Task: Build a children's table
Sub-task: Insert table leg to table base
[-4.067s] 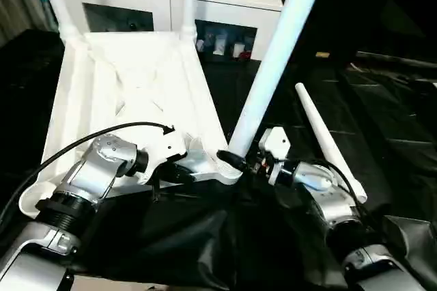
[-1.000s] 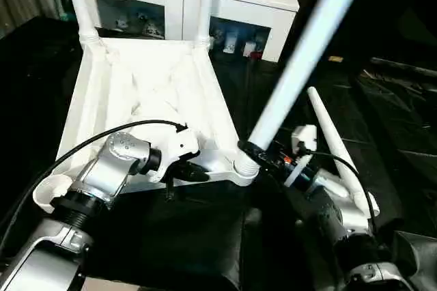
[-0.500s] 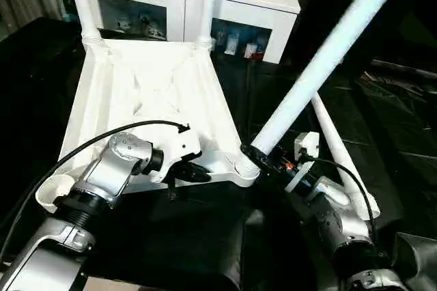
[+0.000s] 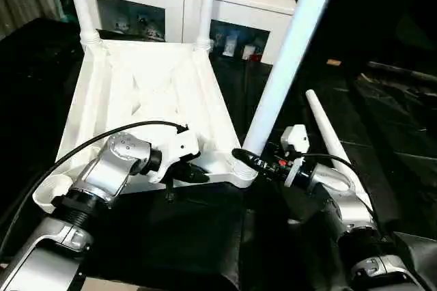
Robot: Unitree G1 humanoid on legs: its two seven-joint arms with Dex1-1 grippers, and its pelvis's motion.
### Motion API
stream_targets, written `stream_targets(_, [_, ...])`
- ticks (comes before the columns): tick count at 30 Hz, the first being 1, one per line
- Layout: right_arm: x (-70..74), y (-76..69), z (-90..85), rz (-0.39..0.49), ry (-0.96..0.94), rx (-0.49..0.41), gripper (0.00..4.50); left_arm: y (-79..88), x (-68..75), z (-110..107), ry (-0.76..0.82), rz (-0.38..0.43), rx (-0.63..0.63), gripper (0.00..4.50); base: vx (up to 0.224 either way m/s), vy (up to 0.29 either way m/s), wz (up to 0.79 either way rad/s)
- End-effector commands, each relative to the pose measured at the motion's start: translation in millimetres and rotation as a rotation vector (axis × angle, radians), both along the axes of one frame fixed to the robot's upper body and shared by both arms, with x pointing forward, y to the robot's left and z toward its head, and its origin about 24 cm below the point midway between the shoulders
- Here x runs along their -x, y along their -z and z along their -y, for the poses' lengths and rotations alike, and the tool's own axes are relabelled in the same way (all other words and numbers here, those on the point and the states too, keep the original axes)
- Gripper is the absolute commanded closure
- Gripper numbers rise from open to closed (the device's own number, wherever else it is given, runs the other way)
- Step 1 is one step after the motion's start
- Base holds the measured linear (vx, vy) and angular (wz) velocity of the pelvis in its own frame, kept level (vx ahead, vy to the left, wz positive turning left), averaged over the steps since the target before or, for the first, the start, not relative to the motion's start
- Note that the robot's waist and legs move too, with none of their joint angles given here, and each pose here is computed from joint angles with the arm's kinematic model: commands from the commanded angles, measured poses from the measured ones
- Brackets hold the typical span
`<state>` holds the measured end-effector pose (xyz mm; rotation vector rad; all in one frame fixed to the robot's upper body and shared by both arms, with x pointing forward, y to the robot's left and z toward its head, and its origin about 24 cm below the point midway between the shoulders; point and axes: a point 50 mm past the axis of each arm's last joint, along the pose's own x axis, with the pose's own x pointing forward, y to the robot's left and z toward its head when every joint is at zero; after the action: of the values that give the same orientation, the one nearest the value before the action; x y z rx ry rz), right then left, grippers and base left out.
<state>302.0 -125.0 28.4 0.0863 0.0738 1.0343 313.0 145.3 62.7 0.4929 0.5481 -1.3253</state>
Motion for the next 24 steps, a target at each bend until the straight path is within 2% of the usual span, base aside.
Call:
stream_targets(1, [27.0, 48.3, 0.6, -0.236, -0.058, 0.118, 2.64, -5.0, 0.3, 9.3, 0.054, 0.012, 0.024, 4.50, 0.000, 0.000, 0.00])
stream_targets(16, [31.6, 55.5, 9.6, -0.245, 0.029, 0.101, 2.64, -5.4, -1.6, 9.8, 0.045, 0.013, 0.029, 4.50, 0.000, 0.000, 0.00])
stream_targets(20, [26.0, 54.0, 12.5, -0.218, 0.114, 0.093, 2.64, -5.2, -3.7, 8.4, 0.013, 0.010, 0.039, 4.50, 0.000, 0.000, 0.00])
stream_targets(24, [15.9, 54.6, 19.6, -0.218, 0.288, 0.096, 2.64, -4.1, -7.9, 7.3, -0.051, 0.000, 0.054, 4.50, 0.000, 0.000, 0.00])
